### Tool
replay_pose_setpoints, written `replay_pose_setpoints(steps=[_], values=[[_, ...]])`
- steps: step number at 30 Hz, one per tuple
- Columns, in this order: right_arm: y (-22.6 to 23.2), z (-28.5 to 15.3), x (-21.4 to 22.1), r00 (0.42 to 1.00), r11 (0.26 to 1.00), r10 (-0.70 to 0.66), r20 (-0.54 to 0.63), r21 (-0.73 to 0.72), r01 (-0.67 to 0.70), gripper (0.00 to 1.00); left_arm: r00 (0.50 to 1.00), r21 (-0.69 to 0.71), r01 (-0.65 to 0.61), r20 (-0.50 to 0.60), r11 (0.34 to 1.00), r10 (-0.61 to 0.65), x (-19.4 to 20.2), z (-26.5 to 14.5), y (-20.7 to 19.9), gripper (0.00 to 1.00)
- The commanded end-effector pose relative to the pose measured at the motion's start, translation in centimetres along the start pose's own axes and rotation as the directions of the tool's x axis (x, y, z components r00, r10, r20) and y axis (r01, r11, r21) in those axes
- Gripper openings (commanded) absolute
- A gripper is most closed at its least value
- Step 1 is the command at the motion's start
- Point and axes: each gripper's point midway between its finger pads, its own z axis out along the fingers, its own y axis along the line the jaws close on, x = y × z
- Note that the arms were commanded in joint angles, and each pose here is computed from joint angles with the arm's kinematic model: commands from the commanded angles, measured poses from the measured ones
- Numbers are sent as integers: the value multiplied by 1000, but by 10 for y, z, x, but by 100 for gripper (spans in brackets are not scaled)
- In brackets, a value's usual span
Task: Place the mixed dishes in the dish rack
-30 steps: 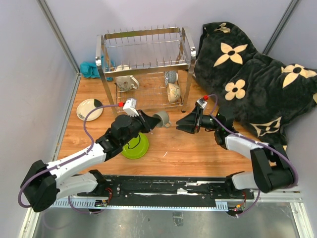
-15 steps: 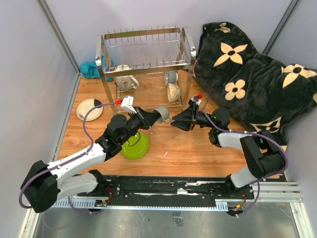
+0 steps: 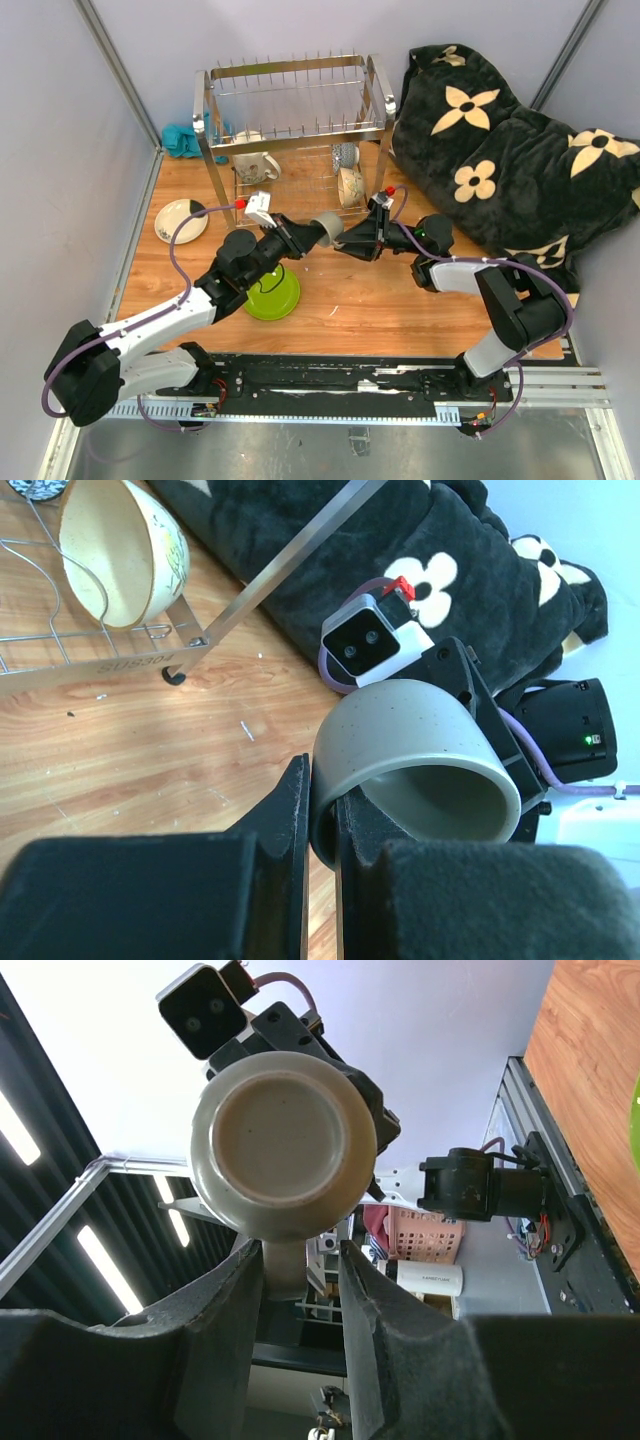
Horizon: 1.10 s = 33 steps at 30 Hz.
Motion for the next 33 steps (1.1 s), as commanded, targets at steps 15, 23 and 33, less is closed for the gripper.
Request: replay_pose_setpoints(steps=[15,23,33], values=[[24,20,7,995,993,-78,-56,-95,73,26,999,67,33,24,997,-34,-15,3,-11,0],[22,22,4,995,992,-86,-50,-97,81,1,999,53,40,7,998,-41,-11,-1,-6,1],[13,26,-6,991,990,-130,-22,-59,129,1,1000,-53,-2,10,999,3,-18,-15,7,56]])
